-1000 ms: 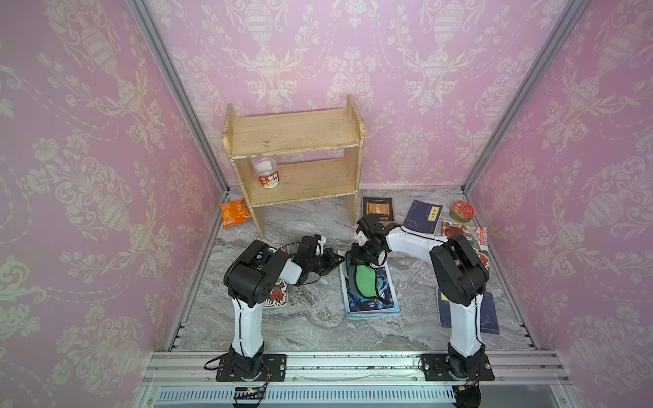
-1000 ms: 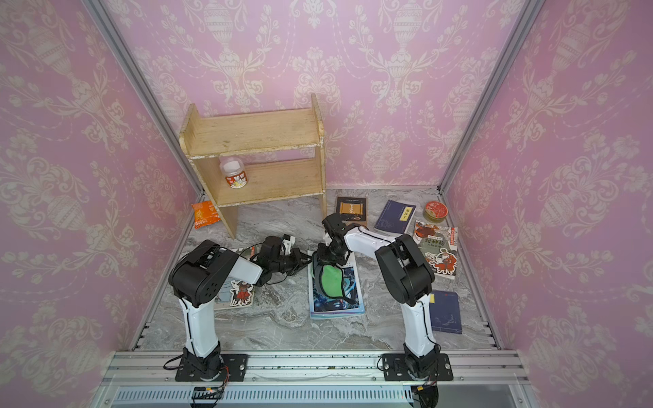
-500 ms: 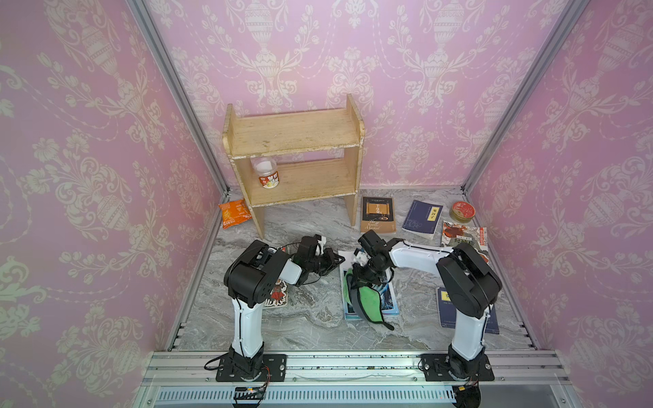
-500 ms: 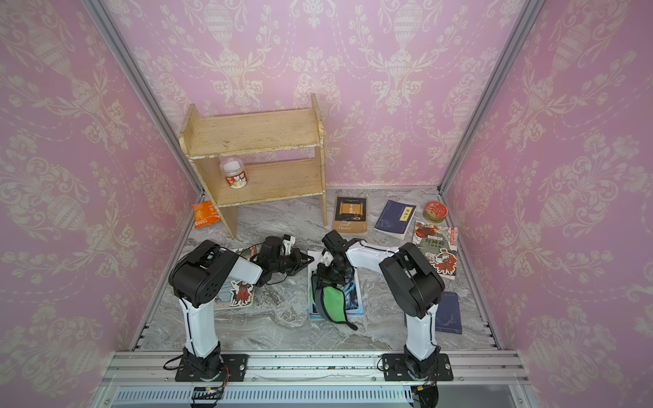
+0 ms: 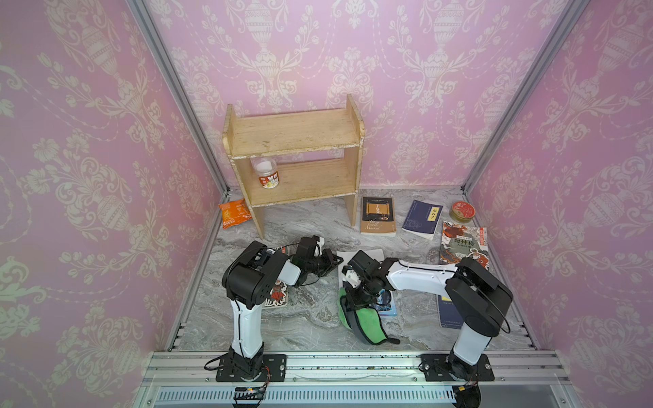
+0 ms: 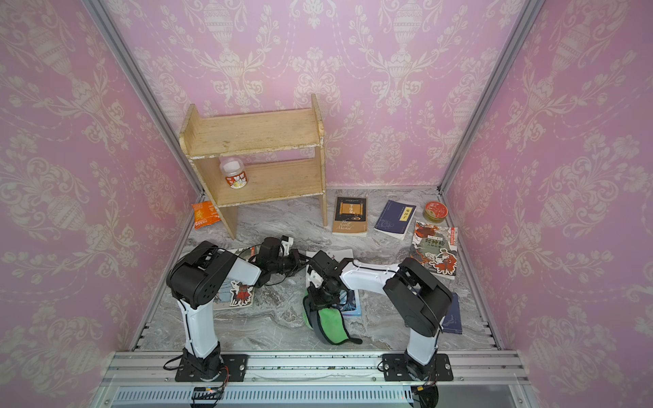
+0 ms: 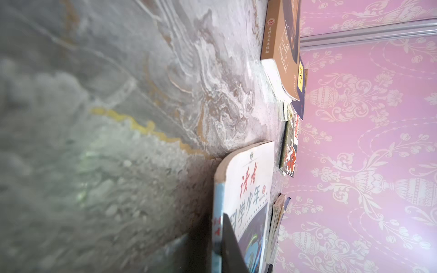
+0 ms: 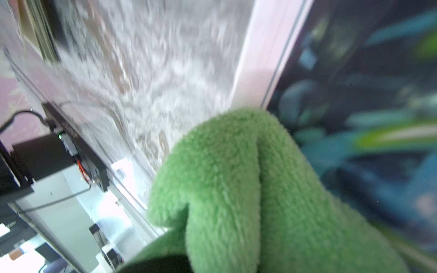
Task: Wipe the cover of the book
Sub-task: Wipe the dirt from the cover of the book.
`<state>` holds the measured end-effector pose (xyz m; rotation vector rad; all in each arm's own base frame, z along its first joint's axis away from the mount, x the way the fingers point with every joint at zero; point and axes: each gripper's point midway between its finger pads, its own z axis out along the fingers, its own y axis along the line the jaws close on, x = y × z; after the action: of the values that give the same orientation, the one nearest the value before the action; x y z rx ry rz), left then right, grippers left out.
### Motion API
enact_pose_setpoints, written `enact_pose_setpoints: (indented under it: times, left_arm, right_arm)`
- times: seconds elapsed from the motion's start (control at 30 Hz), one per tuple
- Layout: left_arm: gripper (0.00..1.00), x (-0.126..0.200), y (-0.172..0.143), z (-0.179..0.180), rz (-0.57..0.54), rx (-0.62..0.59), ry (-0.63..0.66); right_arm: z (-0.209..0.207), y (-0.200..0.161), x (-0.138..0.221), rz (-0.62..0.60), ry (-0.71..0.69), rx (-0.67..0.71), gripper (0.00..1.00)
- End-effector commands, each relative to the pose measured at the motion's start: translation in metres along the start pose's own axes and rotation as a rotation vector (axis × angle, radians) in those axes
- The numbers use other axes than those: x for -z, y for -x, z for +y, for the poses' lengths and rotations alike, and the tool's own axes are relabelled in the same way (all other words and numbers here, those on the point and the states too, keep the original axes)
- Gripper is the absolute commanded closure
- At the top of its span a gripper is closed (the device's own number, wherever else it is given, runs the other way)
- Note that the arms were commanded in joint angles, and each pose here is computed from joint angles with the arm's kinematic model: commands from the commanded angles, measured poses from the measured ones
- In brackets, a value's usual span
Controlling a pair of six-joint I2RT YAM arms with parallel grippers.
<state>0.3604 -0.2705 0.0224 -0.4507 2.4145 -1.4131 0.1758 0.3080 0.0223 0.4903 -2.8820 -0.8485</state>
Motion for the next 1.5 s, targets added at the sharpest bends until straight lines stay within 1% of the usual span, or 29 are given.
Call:
enact_pose_setpoints:
  times: [0.0,0.1,0.17,0.2,0.23,0.3,0.33,0.4,0.47,0.53,0.57,0.67,0.7,0.8,0.87,1.0,1.07,1.13,1.3,1.47]
  left_arm:
    - [1.00,-0.005,-0.022,0.034,0.076,0.088,0.109]
    - [1.00,-0.003,-0.022,0.032,0.073,0.080,0.111]
    - [1.00,-0.003,-0.022,0.028,0.068,0.074,0.107]
    - [1.00,-0.002,-0.023,0.028,0.067,0.074,0.110]
    - [1.00,-0.001,-0.024,0.029,0.066,0.074,0.114]
    - [1.00,0.001,-0.026,0.029,0.065,0.072,0.117]
    - [1.00,0.002,-0.026,0.030,0.063,0.072,0.121]
    - [1.00,0.003,-0.026,0.032,0.058,0.072,0.127]
    - [1.00,0.002,-0.025,0.032,0.057,0.077,0.126]
    - [1.00,-0.001,-0.022,0.031,0.055,0.083,0.116]
    - [1.00,-0.002,-0.021,0.031,0.053,0.087,0.111]
    - [1.00,-0.005,-0.018,0.035,0.052,0.104,0.111]
    - [1.00,-0.009,-0.009,0.025,0.042,0.091,0.090]
    - [1.00,-0.013,-0.005,0.025,0.044,0.090,0.089]
    - [1.00,-0.014,-0.004,0.025,0.046,0.088,0.091]
    - [1.00,-0.015,-0.005,0.025,0.047,0.095,0.084]
    - [1.00,-0.011,-0.005,0.025,0.043,0.091,0.087]
    - [1.00,-0.007,-0.004,0.027,0.040,0.088,0.092]
    - [1.00,0.006,0.007,0.037,0.048,0.079,0.111]
    - [1.00,0.019,0.020,0.044,0.066,0.030,0.171]
  right_arm:
    - [-0.077,-0.021,-0.007,0.076,-0.188,-0.161,1.00]
    - [-0.090,0.043,0.011,-0.051,-0.192,-0.218,1.00]
    - [-0.096,0.090,0.024,-0.148,-0.228,-0.253,1.00]
    - [-0.092,0.113,0.030,-0.196,-0.236,-0.245,1.00]
    - [-0.087,0.129,0.032,-0.221,-0.239,-0.236,1.00]
    - [-0.073,0.139,0.025,-0.213,-0.224,-0.208,1.00]
    - [-0.063,0.136,0.018,-0.185,-0.214,-0.180,1.00]
    - [-0.048,0.111,-0.002,-0.110,-0.215,-0.122,1.00]
    - [-0.041,0.069,-0.021,-0.045,-0.239,-0.087,1.00]
    - [-0.045,0.019,-0.037,0.013,-0.261,-0.100,1.00]
    - [-0.047,-0.002,-0.041,0.035,-0.268,-0.114,1.00]
    - [-0.052,-0.046,-0.040,0.057,-0.286,-0.139,1.00]
    - [-0.053,-0.053,-0.038,0.057,-0.289,-0.140,1.00]
    - [-0.055,-0.065,-0.029,0.047,-0.299,-0.142,1.00]
    - [-0.049,-0.058,-0.025,0.030,-0.297,-0.115,1.00]
    - [-0.018,-0.041,-0.029,0.052,-0.289,-0.029,1.00]
    - [-0.019,-0.041,-0.029,0.054,-0.305,-0.040,1.00]
    - [-0.032,-0.048,-0.026,0.044,-0.326,-0.081,1.00]
    - [-0.088,-0.086,-0.007,0.030,-0.395,-0.267,1.00]
    - [-0.136,-0.123,0.026,0.023,-0.532,-0.401,1.00]
